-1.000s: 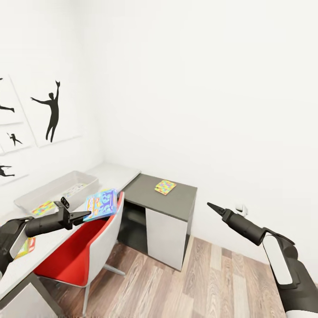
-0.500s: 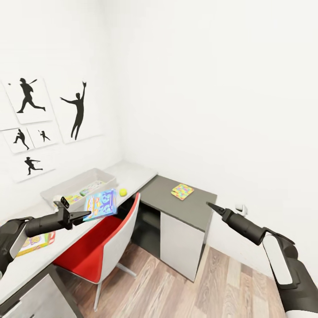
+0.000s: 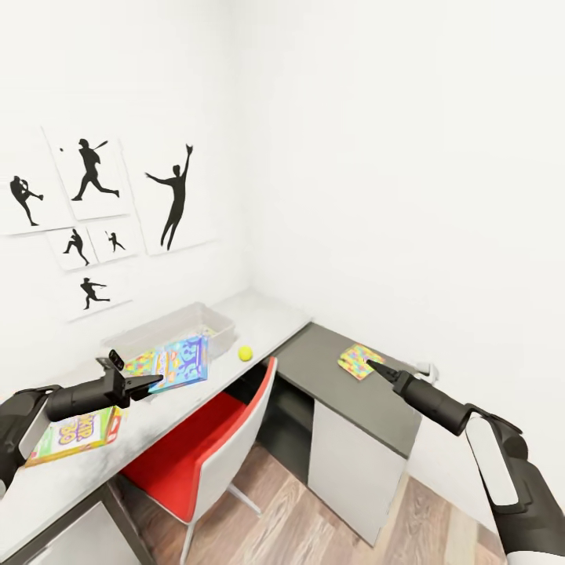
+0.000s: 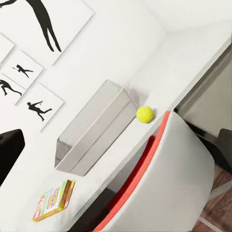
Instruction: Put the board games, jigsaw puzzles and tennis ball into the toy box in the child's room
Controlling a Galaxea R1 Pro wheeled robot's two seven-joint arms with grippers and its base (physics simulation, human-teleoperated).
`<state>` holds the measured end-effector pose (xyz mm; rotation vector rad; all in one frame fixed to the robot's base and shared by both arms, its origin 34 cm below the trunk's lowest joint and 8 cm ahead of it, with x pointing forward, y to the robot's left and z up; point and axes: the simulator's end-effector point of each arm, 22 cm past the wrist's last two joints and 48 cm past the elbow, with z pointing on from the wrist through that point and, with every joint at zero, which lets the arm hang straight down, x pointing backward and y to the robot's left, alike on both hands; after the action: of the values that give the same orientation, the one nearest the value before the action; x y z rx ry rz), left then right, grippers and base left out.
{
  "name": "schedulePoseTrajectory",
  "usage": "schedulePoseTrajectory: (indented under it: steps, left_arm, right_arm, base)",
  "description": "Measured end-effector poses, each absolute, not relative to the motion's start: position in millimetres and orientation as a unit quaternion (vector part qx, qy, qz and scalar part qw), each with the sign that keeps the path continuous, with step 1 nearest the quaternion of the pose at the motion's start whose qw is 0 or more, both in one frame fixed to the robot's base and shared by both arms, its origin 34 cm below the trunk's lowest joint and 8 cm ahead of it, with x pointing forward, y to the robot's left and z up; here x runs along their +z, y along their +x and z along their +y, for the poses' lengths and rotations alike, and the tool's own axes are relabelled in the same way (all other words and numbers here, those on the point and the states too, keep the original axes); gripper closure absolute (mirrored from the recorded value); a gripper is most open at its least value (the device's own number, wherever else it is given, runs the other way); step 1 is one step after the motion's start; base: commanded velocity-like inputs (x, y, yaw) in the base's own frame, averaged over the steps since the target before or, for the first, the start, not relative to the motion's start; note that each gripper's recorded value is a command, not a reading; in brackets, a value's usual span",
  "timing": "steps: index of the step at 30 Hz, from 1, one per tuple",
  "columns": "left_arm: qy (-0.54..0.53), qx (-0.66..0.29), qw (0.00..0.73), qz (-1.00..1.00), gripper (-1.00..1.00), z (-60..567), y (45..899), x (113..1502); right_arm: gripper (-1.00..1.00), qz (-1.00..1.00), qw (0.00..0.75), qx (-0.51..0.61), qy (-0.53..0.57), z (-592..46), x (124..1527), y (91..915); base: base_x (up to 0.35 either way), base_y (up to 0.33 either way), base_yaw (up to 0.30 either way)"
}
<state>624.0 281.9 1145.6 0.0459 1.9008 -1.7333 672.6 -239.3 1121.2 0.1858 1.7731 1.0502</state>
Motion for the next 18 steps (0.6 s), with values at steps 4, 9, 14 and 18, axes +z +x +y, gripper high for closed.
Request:
schedulePoseTrajectory:
  steps: [4, 9, 14, 18]
  left_arm:
    - [0.017, -0.647, 0.28, 0.709, 1.0, 281.6, 624.0, 1145.5]
    - [0.017, -0.647, 0.28, 0.709, 1.0, 281.2, 624.0, 1145.5]
    - [0.017, -0.647, 0.28, 0.708, 1.0, 281.1, 624.1, 1145.6]
    - [0.017, -0.647, 0.28, 0.708, 1.0, 281.1, 624.1, 1145.5]
  right_arm:
    - [-1.0, 0.738, 0.51, 0.435, 0.077, -239.5, 1120.1, 672.6]
    - [-1.0, 0.738, 0.51, 0.435, 0.077, -239.6, 1119.6, 672.6]
    - [-1.0, 0.738, 0.51, 0.435, 0.077, -238.8, 1119.3, 672.8]
    - [-1.0, 0.739, 0.509, 0.434, 0.078, -239.5, 1118.3, 672.8]
  base:
    - [0.322, -0.014, 0.291]
    - [0.322, -0.069, 0.291]
    - [0.322, -0.092, 0.291]
    - [0.319, -0.095, 0.291]
